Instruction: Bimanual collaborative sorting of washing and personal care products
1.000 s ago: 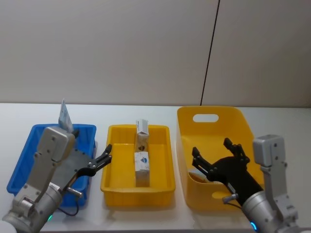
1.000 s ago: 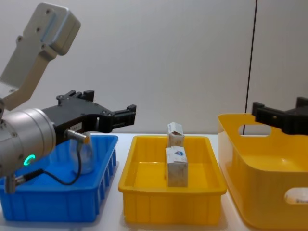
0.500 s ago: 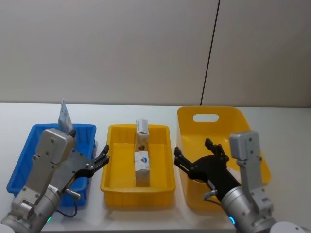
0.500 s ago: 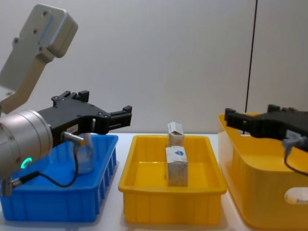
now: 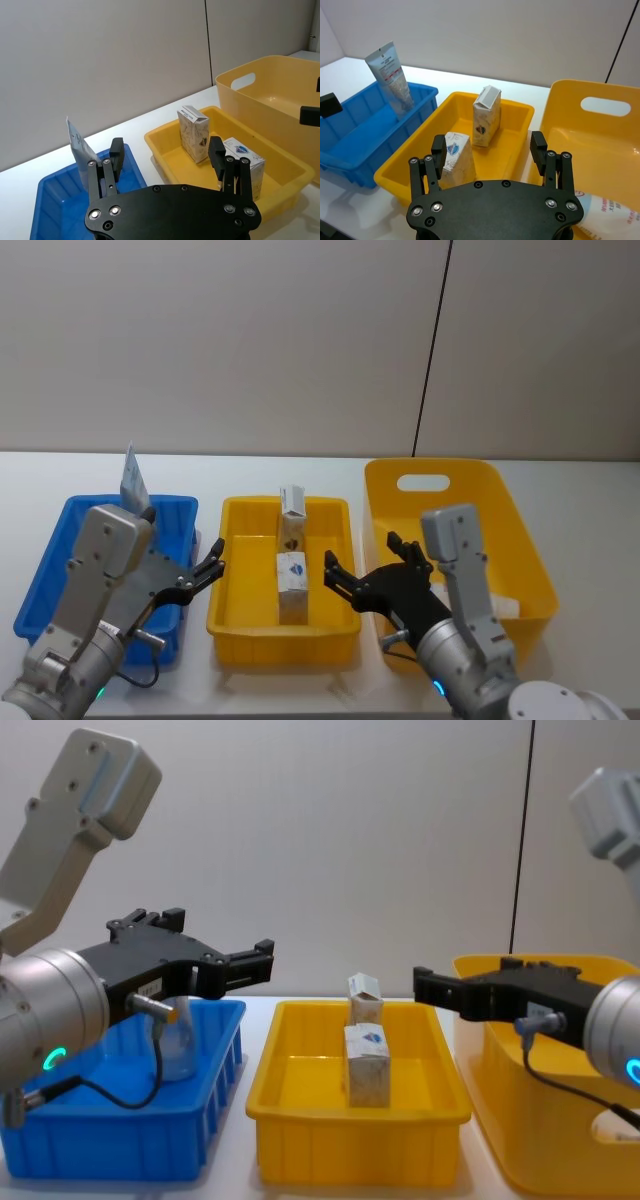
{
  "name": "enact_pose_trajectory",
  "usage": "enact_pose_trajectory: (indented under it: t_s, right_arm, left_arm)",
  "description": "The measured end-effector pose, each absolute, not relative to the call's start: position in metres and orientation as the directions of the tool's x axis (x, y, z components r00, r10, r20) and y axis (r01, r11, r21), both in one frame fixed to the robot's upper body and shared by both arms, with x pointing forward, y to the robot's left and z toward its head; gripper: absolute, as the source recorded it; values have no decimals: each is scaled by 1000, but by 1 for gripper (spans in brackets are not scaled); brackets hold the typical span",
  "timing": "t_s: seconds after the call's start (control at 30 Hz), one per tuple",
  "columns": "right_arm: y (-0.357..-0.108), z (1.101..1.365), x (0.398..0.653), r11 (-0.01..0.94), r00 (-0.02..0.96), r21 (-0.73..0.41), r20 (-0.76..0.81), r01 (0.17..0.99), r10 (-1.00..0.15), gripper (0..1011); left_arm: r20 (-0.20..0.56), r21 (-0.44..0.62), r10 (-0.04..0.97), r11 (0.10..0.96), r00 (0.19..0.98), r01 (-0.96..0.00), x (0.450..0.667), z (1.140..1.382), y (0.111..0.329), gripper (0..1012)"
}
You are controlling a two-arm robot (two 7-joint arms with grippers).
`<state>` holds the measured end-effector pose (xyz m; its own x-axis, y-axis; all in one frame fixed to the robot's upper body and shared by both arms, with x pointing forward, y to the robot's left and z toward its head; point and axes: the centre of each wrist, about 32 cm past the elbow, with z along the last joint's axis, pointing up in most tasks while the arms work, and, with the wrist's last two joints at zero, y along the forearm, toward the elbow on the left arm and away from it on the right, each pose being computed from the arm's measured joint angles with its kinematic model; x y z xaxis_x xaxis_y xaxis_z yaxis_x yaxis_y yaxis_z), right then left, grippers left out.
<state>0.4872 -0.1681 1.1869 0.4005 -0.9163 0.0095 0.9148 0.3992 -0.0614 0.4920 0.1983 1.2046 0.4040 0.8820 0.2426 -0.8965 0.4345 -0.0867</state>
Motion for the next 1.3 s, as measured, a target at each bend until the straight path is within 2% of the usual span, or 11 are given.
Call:
enact_pose_trajectory:
  t_s: [0.73,1.3]
  right_arm:
    - [-137,1194,503,374,379,-184,-7,909,-925,1002]
    - [-116,1194,526,360,366,-254,-24,898,-930,1002]
  left_arm:
    - [242,-86,882,434,404,-897,492,1204,198,1001]
    - [242,-86,882,434,404,-897,492,1204,198,1002]
